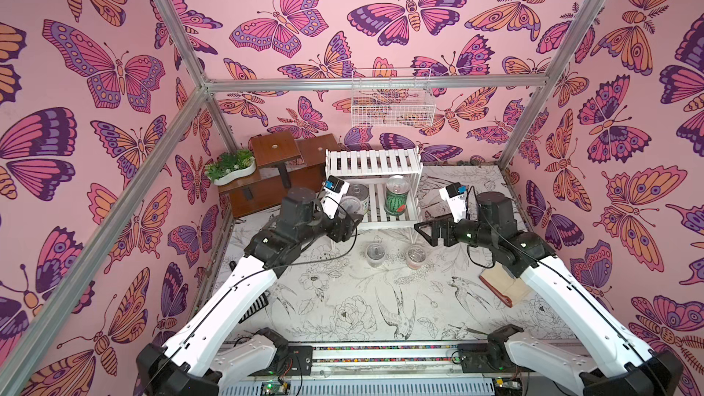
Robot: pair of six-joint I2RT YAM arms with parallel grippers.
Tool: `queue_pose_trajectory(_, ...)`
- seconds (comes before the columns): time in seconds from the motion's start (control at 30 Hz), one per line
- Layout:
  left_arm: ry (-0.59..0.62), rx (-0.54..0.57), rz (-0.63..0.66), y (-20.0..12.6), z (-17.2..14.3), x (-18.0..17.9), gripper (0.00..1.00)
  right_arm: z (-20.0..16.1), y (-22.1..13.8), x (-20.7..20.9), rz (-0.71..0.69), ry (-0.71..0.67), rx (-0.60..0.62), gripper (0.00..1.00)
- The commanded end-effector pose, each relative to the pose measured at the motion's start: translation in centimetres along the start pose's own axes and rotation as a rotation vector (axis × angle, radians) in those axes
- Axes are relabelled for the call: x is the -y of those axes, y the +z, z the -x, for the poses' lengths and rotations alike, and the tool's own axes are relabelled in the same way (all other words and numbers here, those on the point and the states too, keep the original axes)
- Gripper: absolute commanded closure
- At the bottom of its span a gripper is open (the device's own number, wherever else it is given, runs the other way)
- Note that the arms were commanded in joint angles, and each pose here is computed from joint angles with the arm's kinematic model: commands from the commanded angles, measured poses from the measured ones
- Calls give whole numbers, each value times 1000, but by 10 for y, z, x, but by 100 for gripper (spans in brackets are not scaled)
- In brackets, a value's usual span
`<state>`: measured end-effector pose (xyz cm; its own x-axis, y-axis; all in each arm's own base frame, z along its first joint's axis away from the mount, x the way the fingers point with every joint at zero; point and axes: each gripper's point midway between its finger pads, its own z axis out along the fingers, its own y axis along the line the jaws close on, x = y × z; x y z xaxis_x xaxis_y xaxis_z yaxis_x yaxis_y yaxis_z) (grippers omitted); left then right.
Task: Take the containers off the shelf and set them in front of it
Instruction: Place the container at the center of the board.
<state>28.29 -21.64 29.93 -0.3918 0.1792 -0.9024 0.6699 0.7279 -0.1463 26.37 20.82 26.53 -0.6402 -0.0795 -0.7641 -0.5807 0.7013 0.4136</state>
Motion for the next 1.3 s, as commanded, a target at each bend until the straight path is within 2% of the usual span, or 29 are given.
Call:
queue_pose_trajectory(0.0,-18,52,63,-4,-10,-1,40,9,-10,-11,38,-14,28,1)
queue_pose_trajectory(0.33,-45,19,135,11,-79,-7,40,7,-16,-14,47,-11,38,1)
queue_pose_trajectory(0.53,-61,28,189,20,-109,-21,41,5,-13,-14,60,-2,44,1)
queue_pose_trajectory(1.03,-102,26,360,37,-158,-57,39,2,-5,-9,58,17,58,1)
queue_pose_trajectory(1.23,-125,36,371,49,-167,-63,39,4,-5,-9,56,17,65,1)
queue_pose_trajectory(1.27,-131,10,370,51,-182,-64,39,4,-4,-9,55,19,64,1)
